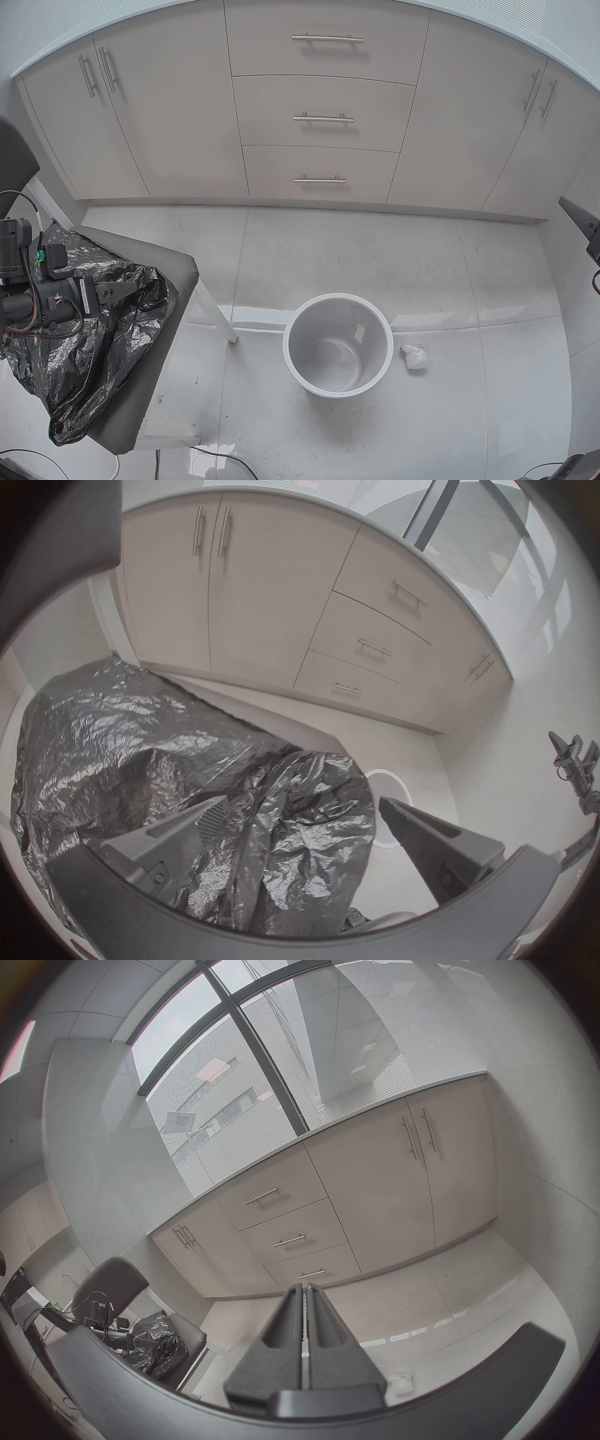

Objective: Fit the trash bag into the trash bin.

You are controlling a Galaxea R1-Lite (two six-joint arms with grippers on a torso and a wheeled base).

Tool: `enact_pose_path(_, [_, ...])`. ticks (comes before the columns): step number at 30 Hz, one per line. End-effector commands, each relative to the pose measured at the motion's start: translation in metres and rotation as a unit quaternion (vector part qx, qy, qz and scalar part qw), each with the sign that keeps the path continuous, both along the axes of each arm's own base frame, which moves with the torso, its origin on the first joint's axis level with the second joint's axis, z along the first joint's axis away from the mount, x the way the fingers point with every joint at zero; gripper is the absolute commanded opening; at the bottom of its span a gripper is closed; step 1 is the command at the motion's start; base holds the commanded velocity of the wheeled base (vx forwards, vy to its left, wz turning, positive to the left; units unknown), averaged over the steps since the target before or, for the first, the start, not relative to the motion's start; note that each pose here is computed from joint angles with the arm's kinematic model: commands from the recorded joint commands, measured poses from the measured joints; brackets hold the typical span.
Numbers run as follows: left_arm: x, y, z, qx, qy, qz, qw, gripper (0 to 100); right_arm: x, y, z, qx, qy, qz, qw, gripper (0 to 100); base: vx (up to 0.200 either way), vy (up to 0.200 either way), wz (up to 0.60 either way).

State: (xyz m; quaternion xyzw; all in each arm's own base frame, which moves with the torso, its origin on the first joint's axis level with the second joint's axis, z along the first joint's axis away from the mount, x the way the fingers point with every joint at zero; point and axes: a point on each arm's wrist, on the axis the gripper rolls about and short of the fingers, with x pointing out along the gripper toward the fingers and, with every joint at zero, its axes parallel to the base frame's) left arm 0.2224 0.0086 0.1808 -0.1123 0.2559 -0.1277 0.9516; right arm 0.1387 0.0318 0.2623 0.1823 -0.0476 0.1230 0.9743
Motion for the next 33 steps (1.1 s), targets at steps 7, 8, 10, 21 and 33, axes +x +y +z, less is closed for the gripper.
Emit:
enact_pose_path(7, [0.019,0.011,-0.018,0.007,0.011,0.013,0.9998,100,0.0,0.0,-0.001,-0.001,0.002,0.001,1.0,0,0.0,0.0,0.0])
enact_pose_path(8, [0.021,0.011,-0.018,0.008,0.007,0.011,0.9999,100,0.001,0.0,-0.001,-0.001,0.003,0.0,1.0,0,0.0,0.0,0.0])
enact_pose_path(10, [0.022,0.01,-0.019,0.008,0.005,0.008,0.9999,100,0.002,0.001,-0.002,-0.001,0.004,0.001,1.0,0,0.0,0.0,0.0])
enact_pose_path(21, [0.031,0.01,-0.027,0.009,0.009,0.007,0.9999,100,0.004,0.001,-0.004,-0.002,0.01,0.001,0.9999,0,0.0,0.0,0.0])
enact_pose_path(33, [0.039,0.009,-0.032,0.01,0.008,0.005,0.9999,100,0.004,0.001,-0.004,-0.002,0.01,0.002,0.9999,0,0.0,0.0,0.0])
